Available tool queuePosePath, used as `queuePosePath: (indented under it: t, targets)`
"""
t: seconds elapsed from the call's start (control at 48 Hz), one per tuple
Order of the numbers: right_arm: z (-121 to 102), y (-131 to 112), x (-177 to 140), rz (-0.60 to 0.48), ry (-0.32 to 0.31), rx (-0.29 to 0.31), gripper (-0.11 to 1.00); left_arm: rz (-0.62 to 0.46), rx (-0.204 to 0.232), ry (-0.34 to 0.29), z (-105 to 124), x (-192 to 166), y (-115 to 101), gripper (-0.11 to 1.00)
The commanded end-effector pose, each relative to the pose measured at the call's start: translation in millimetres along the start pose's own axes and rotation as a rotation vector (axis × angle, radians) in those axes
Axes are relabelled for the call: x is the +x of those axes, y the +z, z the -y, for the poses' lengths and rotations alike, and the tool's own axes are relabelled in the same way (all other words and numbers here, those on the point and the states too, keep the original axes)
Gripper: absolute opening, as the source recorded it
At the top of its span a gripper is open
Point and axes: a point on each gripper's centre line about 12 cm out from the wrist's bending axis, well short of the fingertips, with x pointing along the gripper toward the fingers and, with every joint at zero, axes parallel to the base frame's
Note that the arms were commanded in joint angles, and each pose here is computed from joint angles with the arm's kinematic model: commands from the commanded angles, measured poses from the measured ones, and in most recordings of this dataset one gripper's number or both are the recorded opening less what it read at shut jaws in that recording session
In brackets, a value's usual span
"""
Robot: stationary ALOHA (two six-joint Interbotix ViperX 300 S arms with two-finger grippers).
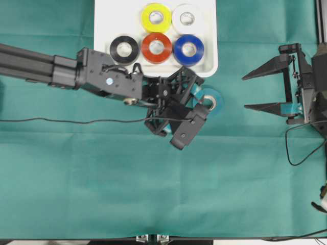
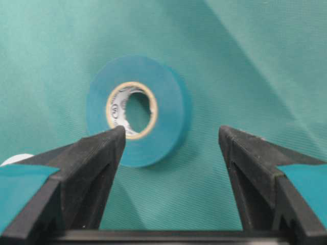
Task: Put the tape alternately from left to right into the white case.
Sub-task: 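Reach the left gripper over the teal roll and lower into its hole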
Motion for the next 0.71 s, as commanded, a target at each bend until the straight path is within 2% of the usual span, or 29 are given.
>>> queuePosePath:
  t: [0.0,0.167,0.688]
  targets:
    - [-1,3,0,0.011,0.002,0.004,0.81,0.034,0.012,0.037,-17,-5,14,0.93]
    - [0,1,-1,0.006,0.002,0.005,0.81,0.027,0.043,0.031,-19,3,15,0.93]
    - [0,-1,-1,0.001,0.002,0.002,0.81,-0.003,0.041,0.005,-12,20,6,0.93]
